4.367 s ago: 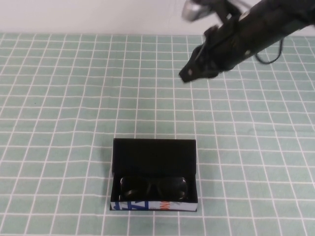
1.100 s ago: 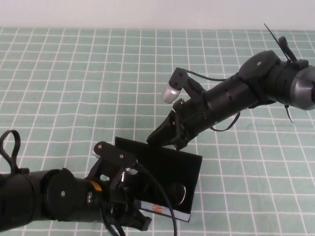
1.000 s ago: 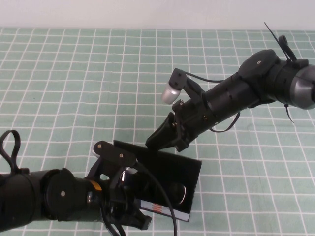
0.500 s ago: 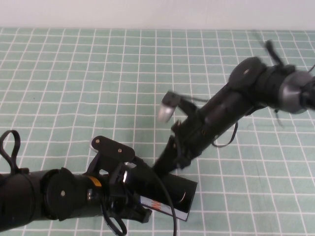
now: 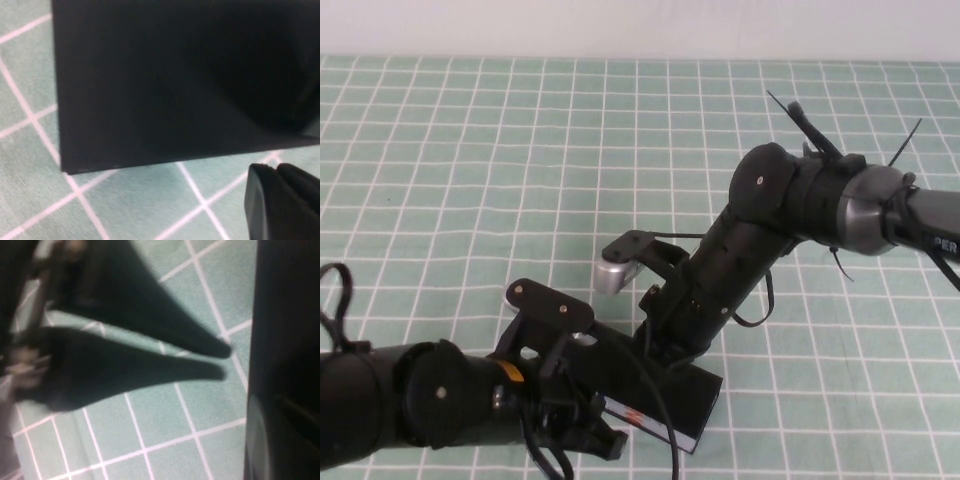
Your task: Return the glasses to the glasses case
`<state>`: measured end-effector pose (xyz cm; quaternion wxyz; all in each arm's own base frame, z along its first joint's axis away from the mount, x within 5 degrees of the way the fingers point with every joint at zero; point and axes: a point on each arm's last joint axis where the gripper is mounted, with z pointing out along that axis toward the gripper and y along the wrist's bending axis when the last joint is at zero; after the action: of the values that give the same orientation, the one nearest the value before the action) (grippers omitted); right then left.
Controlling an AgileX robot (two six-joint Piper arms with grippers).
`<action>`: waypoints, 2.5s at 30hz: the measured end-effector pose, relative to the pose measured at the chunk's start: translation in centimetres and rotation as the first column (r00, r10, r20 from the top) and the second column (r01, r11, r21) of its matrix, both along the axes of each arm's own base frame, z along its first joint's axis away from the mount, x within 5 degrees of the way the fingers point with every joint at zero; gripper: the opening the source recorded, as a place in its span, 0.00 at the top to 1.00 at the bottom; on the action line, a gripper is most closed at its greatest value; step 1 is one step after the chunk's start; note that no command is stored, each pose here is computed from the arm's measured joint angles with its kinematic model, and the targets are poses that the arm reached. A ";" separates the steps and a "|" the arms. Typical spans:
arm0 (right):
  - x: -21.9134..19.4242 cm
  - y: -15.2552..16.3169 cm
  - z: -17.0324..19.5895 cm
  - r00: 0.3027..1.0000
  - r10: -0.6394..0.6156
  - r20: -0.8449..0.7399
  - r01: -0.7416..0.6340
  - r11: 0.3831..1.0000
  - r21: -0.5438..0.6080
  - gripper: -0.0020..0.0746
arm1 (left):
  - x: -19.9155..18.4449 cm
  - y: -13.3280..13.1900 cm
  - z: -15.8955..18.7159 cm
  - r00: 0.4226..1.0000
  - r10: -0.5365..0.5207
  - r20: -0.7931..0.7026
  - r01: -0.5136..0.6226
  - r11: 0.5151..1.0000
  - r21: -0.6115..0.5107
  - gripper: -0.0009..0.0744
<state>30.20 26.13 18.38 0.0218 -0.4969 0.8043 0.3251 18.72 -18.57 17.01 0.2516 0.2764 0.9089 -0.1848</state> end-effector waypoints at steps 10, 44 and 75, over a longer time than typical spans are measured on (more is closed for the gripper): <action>1.0 -1.0 8.3 0.895 -0.219 0.388 0.172 0.973 0.153 0.99 | -2.4 1.8 7.3 0.979 -0.044 0.197 0.076 0.985 -0.154 0.99; -19.2 -20.2 11.2 0.230 -0.756 0.613 0.456 0.640 0.618 0.99 | -13.2 17.0 12.5 0.705 0.221 0.674 -0.161 0.975 -0.151 0.99; -19.8 -20.5 7.3 0.256 -0.765 0.591 0.489 0.630 0.603 0.99 | -12.4 15.9 7.4 0.769 0.288 0.571 -0.187 0.955 -0.230 0.99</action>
<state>10.43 5.61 25.63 0.5909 -0.2081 0.7672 0.1376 6.32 -2.63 24.44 0.5680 0.1819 0.7926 -0.1269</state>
